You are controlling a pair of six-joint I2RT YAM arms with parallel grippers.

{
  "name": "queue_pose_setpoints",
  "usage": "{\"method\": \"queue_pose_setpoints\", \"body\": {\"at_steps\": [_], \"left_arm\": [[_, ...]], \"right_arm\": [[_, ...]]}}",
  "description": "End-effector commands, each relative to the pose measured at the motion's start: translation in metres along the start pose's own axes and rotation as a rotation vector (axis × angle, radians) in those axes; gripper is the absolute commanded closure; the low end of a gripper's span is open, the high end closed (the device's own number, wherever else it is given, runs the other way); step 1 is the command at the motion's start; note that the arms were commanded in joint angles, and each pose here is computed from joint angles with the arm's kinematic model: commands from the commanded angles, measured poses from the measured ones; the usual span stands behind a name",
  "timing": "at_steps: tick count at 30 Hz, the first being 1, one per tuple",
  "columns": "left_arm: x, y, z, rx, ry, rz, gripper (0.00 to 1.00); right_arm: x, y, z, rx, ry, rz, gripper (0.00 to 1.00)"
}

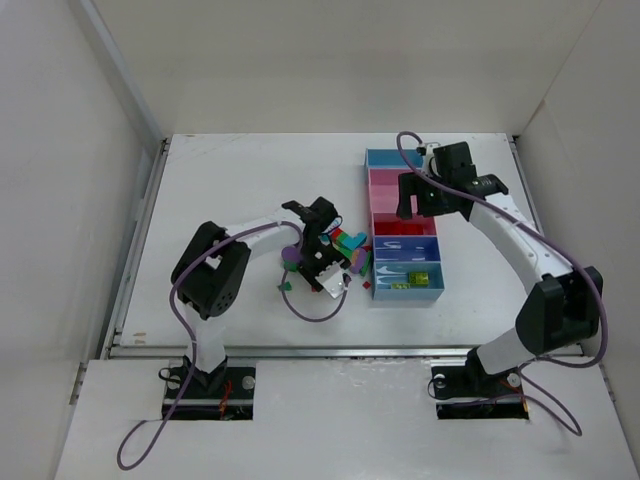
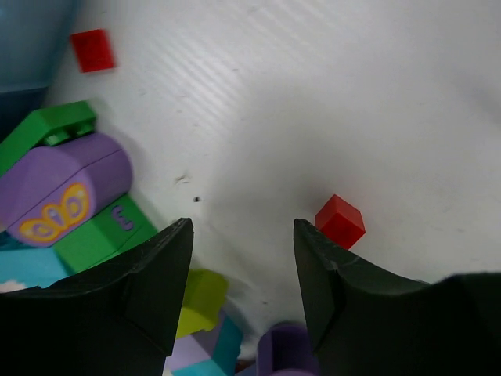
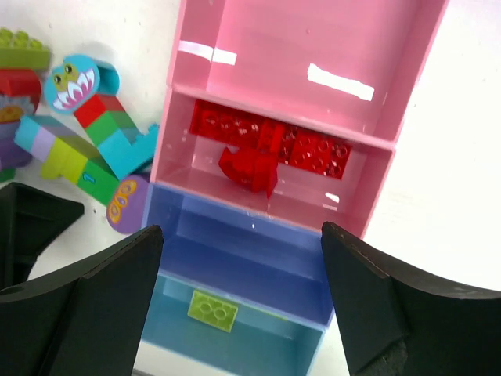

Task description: Sort the legos into containers by color

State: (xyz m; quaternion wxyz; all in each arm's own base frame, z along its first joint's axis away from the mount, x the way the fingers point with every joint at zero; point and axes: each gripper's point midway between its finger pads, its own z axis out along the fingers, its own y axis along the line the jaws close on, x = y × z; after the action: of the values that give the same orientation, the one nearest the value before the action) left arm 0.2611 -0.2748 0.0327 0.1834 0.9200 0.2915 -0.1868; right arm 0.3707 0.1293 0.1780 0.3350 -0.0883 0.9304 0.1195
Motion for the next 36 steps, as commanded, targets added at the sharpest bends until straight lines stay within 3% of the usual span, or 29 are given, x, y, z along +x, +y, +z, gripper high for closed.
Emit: {"method": "queue_pose_setpoints", "body": {"at_steps": [1, 12, 18, 21, 27, 30, 36], "left_arm": [[-0.011, -0.032, -0.013, 0.163, -0.008, 0.060, 0.49], [-0.009, -0.017, -0.037, 0.125, 0.071, 0.154, 0.44], [-0.014, -0.049, -0.038, 0.229, 0.093, 0.186, 0.42], [-0.022, -0.068, -0.032, 0.318, 0.072, 0.155, 0.39], [-0.034, -0.074, -0.009, 0.324, 0.064, -0.004, 0.36], [-0.028, -0.073, 0.000, 0.311, 0.083, -0.107, 0.45], [-0.006, -0.079, 0.009, 0.298, 0.173, -0.141, 0.61]], "right_arm": [[0.004, -0.005, -0.016, 0.020, -0.017, -0.033, 0.13], [0.005, -0.007, -0.017, 0.018, -0.022, -0.077, 0.13], [0.006, -0.006, -0.015, 0.009, -0.021, -0.077, 0.13], [0.010, -0.006, -0.014, 0.010, -0.012, -0.076, 0.13], [0.013, -0.007, -0.012, 0.010, -0.003, -0.084, 0.13], [0.012, -0.006, -0.015, 0.010, -0.012, -0.076, 0.13], [0.014, -0.005, -0.017, 0.000, -0.012, -0.076, 0.13]]}}
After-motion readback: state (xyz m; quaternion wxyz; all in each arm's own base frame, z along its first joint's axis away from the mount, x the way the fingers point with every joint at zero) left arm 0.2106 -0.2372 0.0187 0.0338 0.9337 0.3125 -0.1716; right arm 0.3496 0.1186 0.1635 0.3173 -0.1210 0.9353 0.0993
